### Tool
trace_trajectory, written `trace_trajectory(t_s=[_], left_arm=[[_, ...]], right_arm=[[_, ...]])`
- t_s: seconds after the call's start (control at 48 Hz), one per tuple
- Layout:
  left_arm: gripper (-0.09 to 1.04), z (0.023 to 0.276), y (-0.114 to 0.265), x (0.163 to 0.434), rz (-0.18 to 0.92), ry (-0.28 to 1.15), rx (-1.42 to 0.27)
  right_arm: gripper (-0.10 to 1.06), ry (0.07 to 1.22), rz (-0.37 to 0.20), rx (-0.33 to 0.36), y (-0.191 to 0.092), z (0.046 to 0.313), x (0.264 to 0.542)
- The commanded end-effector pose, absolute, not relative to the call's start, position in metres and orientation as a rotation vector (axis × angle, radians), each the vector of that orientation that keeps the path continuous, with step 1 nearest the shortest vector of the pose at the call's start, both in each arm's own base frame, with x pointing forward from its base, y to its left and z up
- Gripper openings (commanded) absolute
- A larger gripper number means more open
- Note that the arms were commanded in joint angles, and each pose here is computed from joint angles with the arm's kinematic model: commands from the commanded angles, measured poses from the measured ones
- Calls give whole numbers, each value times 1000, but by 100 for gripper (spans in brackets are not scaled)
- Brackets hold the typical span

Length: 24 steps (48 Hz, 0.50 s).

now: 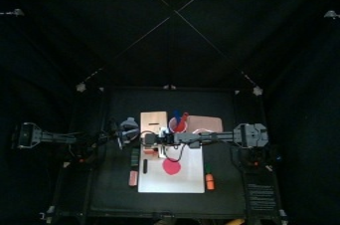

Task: Get the cutter from the drawer then cut the dough then place the extra dough in the bowl
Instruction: Place the cutter on the board

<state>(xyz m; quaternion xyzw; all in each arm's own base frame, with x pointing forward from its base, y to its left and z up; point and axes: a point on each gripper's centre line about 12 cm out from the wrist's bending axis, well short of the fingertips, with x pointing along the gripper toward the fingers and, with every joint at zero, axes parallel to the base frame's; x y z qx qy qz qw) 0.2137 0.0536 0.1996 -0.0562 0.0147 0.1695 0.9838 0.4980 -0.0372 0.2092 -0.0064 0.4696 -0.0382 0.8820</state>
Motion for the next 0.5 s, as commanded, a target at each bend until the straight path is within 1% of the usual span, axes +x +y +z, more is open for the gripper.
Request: trace_trajectory(t_s=[0.021,0.208,0.5], left_arm=[[69,204,54,214,343,8,-111],[69,207,53,210,340,-9,-111],[69,203,52,206,335,-2,-115]], right_arm=[[78,934,-89,-15,-42,226,503],[78,951,-90,-16,-43,214,506],[78,962,-112,-13,-57,205,513]])
